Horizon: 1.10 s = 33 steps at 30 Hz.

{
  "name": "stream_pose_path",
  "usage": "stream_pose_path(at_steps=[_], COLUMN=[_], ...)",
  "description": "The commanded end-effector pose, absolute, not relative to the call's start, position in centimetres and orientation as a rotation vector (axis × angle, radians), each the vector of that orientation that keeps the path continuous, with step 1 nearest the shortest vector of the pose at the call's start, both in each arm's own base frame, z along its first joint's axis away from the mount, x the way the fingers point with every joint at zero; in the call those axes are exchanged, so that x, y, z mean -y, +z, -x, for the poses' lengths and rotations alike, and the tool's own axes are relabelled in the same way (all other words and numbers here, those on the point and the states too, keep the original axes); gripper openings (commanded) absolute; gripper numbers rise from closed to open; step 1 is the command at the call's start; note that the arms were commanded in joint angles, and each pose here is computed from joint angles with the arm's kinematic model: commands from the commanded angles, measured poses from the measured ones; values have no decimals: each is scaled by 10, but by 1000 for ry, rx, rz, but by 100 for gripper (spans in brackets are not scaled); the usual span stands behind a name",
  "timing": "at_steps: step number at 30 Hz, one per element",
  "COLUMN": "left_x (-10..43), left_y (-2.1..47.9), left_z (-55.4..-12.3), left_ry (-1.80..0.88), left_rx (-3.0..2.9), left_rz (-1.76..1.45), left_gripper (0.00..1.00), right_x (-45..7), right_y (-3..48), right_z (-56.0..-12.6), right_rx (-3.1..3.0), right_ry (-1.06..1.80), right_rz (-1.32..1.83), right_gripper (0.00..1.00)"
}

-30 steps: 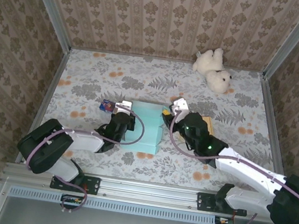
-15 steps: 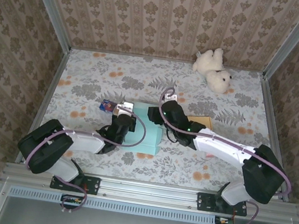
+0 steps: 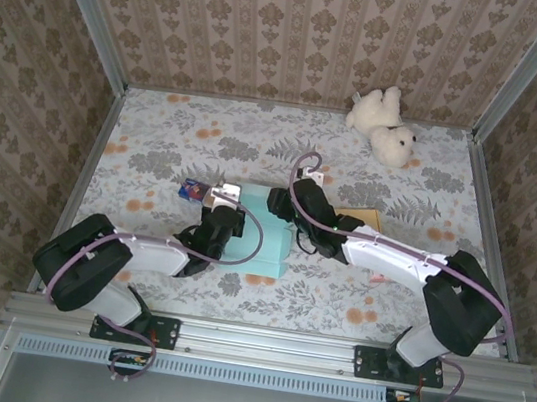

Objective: Fold the paper box

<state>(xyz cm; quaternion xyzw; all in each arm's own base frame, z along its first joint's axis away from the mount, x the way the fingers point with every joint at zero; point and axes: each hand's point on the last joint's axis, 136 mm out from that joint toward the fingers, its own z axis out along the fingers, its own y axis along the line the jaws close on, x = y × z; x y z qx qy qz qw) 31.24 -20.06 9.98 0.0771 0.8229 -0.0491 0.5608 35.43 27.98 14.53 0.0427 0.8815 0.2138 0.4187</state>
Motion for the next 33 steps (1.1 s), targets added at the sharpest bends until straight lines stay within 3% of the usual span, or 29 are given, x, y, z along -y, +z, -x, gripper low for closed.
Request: stream_pose_path(at_steps=[1,11,23,33], left_x=[207,211,213,206], left_y=[110,109,106,104], left_z=[-318,-317,-315,-315], left_ry=[-109,-103,-89,-54], left_rx=[-1911,-1910,-1912,-1913], left_rz=[-176,-181,-188,-168], left_gripper=[0,0,0,0], right_x=[-270,-284,-327,-277], right_y=[134,118,141,120], right_z=[-357,-352,-335,-327], right_rx=[-2216,-2257,-2220,-2252], right_ry=[504,592,1001,711], right_rz=[-167,-156,-124,-142], right_gripper=[60,61,61,61])
